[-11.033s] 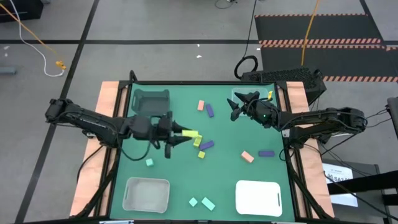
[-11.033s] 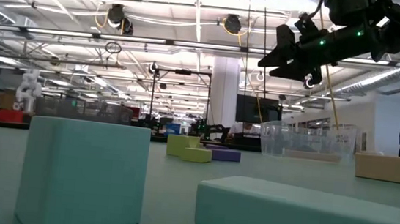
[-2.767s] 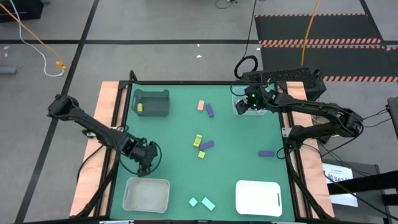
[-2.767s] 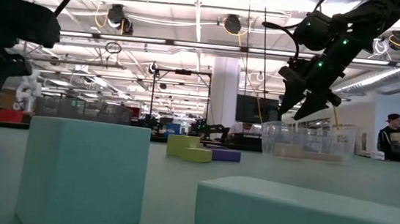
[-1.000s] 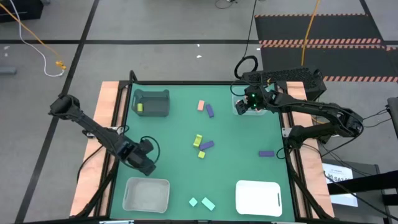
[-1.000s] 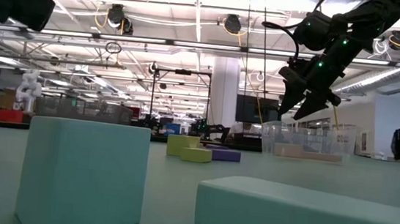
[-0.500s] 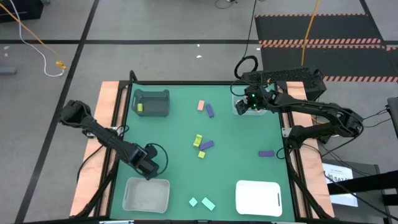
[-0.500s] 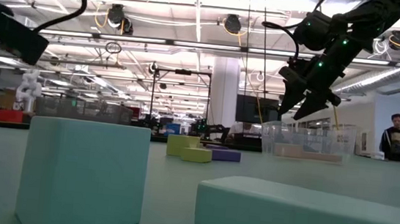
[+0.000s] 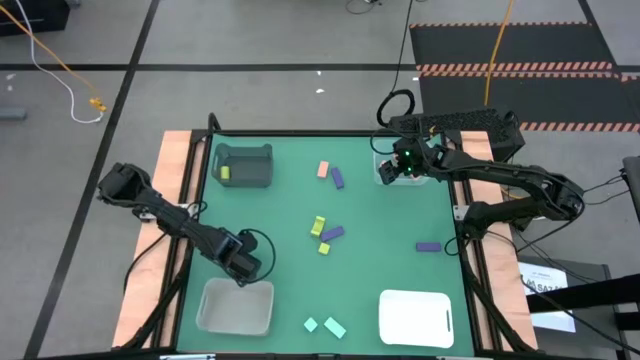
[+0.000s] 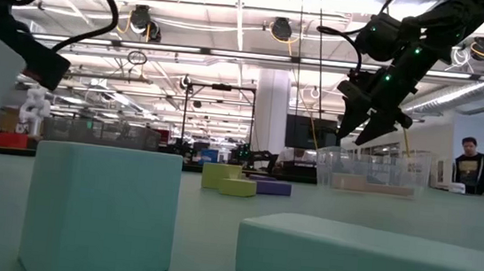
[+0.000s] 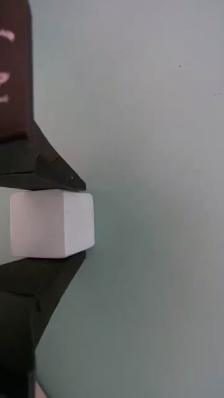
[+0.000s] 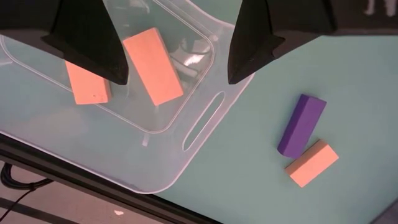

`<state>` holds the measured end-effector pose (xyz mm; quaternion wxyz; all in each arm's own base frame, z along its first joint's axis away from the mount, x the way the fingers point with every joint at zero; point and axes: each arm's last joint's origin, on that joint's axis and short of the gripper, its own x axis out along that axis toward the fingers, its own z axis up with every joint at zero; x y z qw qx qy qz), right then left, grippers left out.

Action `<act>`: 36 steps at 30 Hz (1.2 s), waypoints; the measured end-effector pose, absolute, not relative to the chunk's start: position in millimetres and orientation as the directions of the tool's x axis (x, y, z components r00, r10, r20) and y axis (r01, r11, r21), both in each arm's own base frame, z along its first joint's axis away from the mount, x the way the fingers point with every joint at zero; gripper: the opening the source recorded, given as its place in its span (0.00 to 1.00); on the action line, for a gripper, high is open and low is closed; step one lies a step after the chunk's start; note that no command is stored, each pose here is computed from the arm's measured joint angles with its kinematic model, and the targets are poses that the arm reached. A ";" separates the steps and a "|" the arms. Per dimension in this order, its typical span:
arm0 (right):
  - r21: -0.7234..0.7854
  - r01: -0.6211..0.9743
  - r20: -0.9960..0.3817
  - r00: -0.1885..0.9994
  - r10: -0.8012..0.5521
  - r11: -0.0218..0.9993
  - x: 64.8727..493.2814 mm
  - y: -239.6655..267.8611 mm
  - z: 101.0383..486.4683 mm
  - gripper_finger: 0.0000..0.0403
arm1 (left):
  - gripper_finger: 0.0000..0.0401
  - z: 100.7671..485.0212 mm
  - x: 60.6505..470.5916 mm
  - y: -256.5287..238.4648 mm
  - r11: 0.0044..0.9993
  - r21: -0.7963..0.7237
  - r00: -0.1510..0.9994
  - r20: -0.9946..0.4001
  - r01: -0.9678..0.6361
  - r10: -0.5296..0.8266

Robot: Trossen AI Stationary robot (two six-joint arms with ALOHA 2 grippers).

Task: Sort & place blocks by color
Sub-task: Put the top light blue block into the gray bin

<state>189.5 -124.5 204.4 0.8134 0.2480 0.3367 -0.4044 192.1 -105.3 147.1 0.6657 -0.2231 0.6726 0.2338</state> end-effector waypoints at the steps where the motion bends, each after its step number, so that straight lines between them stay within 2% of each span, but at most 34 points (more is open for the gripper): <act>1: 0.131 0.825 -0.748 0.446 -0.491 0.550 189.5 -124.6 204.4 0.66 | 0.33 147.2 192.5 -104.9 0.790 0.016 -0.013 -1.000 -0.613 0.011; 6: 0.131 0.825 -0.748 0.446 -0.491 0.550 189.5 -124.6 204.4 0.66 | 0.33 152.3 196.1 -106.5 0.791 -0.008 0.009 -1.000 -0.612 -0.004; 13: 0.132 0.825 -0.748 0.447 -0.491 0.550 189.6 -124.6 204.4 0.66 | 0.33 177.7 204.3 -111.5 0.799 -0.124 0.107 -0.991 -0.588 -0.075; 17: 0.133 0.825 -0.746 0.449 -0.493 0.550 189.7 -124.8 204.6 0.66 | 0.33 193.5 210.9 -107.7 0.814 -0.155 0.213 -0.976 -0.560 -0.039; 23: 0.133 0.825 -0.745 0.449 -0.493 0.550 189.7 -124.8 204.6 0.66 | 0.33 212.2 230.0 -90.9 0.846 -0.201 0.435 -0.900 -0.493 0.040; 27: 0.132 0.824 -0.744 0.450 -0.493 0.552 189.9 -124.8 204.7 0.66 | 0.33 223.4 250.9 -79.8 0.880 -0.240 0.612 -0.788 -0.411 0.071; 30: 0.117 0.808 -0.729 0.464 -0.503 0.577 191.2 -125.7 206.1 0.66 | 0.33 236.6 268.2 -73.6 0.916 -0.253 0.754 -0.653 -0.310 0.075; 36: 0.182 0.792 -0.625 0.551 -0.553 0.583 199.8 -130.4 216.3 0.66 | 0.33 267.4 290.9 -61.9 0.978 -0.155 0.936 -0.343 -0.137 0.077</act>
